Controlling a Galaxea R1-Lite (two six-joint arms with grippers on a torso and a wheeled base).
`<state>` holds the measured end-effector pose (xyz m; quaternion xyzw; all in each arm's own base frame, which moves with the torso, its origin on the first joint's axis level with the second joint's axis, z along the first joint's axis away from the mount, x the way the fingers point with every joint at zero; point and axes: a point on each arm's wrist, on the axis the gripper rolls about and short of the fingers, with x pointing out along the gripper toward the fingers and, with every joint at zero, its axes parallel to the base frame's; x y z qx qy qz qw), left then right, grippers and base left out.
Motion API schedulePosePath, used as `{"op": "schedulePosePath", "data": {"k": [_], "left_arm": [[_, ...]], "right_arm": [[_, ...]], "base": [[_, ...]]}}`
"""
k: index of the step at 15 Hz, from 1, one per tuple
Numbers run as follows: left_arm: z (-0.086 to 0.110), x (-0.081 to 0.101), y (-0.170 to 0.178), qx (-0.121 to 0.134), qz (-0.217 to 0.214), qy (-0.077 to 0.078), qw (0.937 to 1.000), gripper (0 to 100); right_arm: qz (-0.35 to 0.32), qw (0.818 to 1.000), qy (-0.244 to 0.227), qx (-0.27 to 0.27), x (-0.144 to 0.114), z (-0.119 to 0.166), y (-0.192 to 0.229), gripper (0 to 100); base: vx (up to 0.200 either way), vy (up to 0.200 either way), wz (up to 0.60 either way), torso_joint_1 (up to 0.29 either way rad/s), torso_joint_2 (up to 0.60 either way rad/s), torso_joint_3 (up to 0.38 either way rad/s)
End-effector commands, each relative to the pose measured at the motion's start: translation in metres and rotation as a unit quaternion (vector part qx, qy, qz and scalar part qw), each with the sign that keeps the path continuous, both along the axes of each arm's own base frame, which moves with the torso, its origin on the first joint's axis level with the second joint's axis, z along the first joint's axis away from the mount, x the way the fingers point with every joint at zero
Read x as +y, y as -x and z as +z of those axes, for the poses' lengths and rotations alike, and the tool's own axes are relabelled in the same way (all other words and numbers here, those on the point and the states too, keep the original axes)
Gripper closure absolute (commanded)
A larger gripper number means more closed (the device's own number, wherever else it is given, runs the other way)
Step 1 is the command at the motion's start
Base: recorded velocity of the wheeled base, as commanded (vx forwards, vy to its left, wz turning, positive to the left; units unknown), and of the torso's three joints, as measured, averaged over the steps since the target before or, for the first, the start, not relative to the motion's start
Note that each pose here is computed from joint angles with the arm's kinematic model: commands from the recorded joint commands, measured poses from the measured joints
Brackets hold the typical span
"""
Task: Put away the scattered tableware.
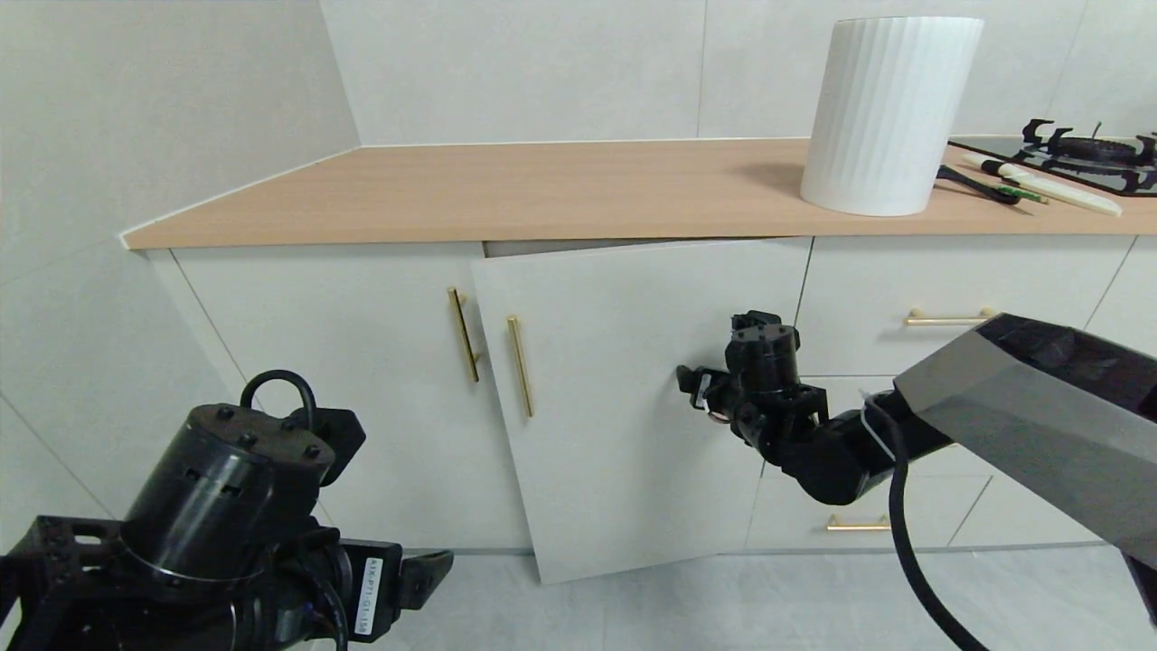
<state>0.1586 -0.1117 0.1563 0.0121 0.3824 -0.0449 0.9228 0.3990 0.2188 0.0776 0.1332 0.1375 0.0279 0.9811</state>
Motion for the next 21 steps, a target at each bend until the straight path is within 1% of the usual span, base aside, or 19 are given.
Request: {"op": "schedulePosePath", "data": {"k": [1,3,5,8,10,11,12,13,14,15,17,18,20,21], "left_arm": [[0.000,0.000,0.000,0.001,0.000,-0.001,1.0000,0],[0.000,0.000,0.000,0.000,0.000,0.000,1.0000,0],[0.000,0.000,0.000,0.000,0.000,0.000,1.0000,0],[0.000,0.000,0.000,0.000,0.000,0.000,1.0000,0],[0.000,0.000,0.000,0.000,0.000,0.000,1.0000,0],[0.000,0.000,0.000,-0.001,0.000,0.000,1.0000,0],[0.000,0.000,0.000,-0.001,0.000,0.000,1.0000,0],[0.000,0.000,0.000,-0.001,0.000,0.000,1.0000,0],[0.001,0.000,0.000,-0.001,0.000,0.001,1.0000,0],[0.001,0.000,0.000,-0.001,0.000,0.001,1.0000,0],[0.001,0.000,0.000,-0.002,0.000,0.001,1.0000,0],[0.003,0.001,0.001,-0.007,0.000,0.004,1.0000,0],[0.014,0.004,0.005,-0.028,-0.002,0.017,0.9995,0],[0.022,0.009,0.010,-0.046,-0.003,0.027,0.9986,0]], "right_arm": [[-0.018,1.000,0.002,-0.003,0.002,-0.012,-0.011,0],[-0.049,0.999,0.003,-0.018,0.001,-0.016,-0.022,0],[-0.066,0.997,0.003,-0.026,0.002,-0.018,-0.027,0],[-0.066,0.997,0.002,-0.027,0.002,-0.015,-0.025,0],[-0.062,0.998,-0.001,-0.025,0.001,-0.008,-0.017,0],[0.003,0.999,-0.033,-0.003,0.004,0.005,0.009,0],[0.069,0.995,-0.060,0.026,-0.003,0.012,0.031,0],[0.096,0.993,-0.063,0.037,-0.007,0.015,0.040,0],[0.169,0.981,-0.075,0.066,-0.019,0.026,0.066,0],[0.201,0.974,-0.075,0.078,-0.024,0.032,0.076,0],[0.210,0.973,-0.062,0.079,-0.025,0.034,0.080,0],[0.208,0.974,-0.052,0.077,-0.027,0.034,0.082,0],[0.212,0.975,-0.019,0.060,-0.037,0.045,0.097,0],[0.214,0.976,-0.003,0.041,-0.044,0.058,0.109,0]], "base": [[0.000,0.000,0.00,0.000,0.00,0.000],[0.000,0.000,0.00,0.000,0.00,0.000],[0.000,0.000,0.00,0.000,0.00,0.000],[0.000,0.000,0.00,0.000,0.00,0.000],[0.000,0.000,0.00,0.000,0.00,0.000],[0.000,0.000,0.00,0.000,0.00,0.000],[0.000,0.000,0.00,0.000,0.00,0.000],[0.000,0.000,0.00,0.000,0.00,0.000],[0.000,0.000,0.00,0.000,0.00,0.000],[0.000,0.000,0.00,0.000,0.00,0.000],[0.000,0.000,0.00,0.000,0.00,0.000],[0.000,0.000,0.00,0.000,0.00,0.000],[0.000,0.000,0.00,0.000,0.00,0.000],[0.000,0.000,0.00,0.000,0.00,0.000]]}}
